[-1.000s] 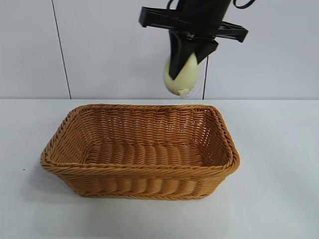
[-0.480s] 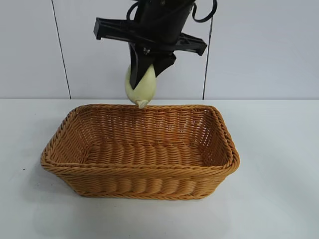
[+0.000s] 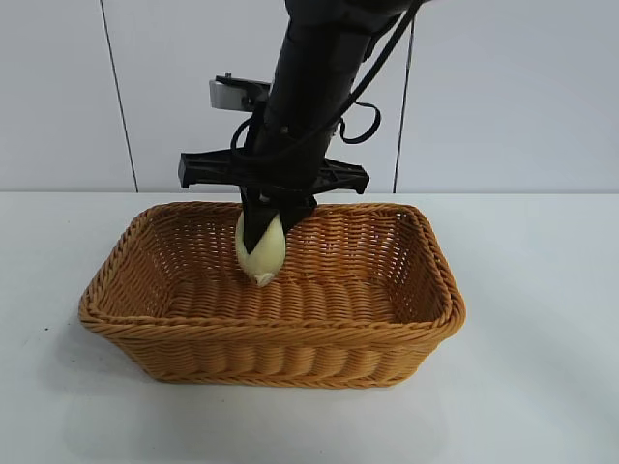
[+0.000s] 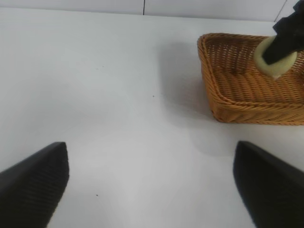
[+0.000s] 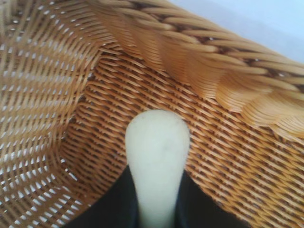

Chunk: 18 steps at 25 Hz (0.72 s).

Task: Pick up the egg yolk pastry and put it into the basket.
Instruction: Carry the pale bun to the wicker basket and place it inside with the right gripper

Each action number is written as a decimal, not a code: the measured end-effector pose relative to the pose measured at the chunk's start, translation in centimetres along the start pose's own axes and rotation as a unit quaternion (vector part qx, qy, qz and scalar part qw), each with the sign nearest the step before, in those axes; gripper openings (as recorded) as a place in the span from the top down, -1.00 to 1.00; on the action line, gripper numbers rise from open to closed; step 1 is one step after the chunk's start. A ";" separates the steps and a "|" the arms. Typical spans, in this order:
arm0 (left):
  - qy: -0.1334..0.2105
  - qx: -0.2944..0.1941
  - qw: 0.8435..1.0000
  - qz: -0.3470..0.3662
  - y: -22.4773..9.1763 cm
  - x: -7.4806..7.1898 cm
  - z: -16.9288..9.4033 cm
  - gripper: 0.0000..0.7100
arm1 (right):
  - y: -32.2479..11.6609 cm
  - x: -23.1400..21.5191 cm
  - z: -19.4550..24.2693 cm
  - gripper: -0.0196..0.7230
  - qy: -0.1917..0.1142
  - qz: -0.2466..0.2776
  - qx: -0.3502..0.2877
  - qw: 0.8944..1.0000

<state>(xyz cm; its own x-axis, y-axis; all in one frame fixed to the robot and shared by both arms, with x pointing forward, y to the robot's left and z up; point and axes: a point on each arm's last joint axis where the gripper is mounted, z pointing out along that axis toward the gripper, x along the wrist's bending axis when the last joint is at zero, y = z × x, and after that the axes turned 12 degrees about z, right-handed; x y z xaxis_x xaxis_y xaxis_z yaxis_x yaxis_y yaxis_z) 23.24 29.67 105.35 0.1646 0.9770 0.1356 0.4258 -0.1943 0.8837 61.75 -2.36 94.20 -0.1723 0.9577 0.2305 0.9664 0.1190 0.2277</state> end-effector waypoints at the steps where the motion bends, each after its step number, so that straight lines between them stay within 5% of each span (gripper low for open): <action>1: 0.000 0.000 1.000 0.000 0.0 0.0 0.0 -0.94 | 0.0 0.0 0.2 0.75 -0.001 0.000 0.002 1.000; 6: 0.000 0.000 1.000 0.000 0.0 0.0 0.0 -0.94 | -0.1 -0.1 0.3 0.48 -0.002 0.000 0.005 1.000; 12: 0.000 0.000 1.000 0.000 0.0 0.0 0.0 -0.94 | -0.5 -0.2 0.3 -0.72 -0.007 -0.013 0.026 1.000; 18: 0.000 0.000 1.000 0.000 0.0 0.0 0.0 -0.94 | -0.3 0.0 -1.2 -0.91 -0.007 -0.024 0.017 1.000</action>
<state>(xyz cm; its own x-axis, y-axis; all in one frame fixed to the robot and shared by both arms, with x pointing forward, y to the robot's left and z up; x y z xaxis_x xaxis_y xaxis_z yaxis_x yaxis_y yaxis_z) 23.24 29.67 105.35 0.1646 0.9770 0.1356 0.4258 -0.1943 0.8837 61.19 -2.73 95.27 -0.2171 0.9538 0.2075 0.9627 0.1741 0.2069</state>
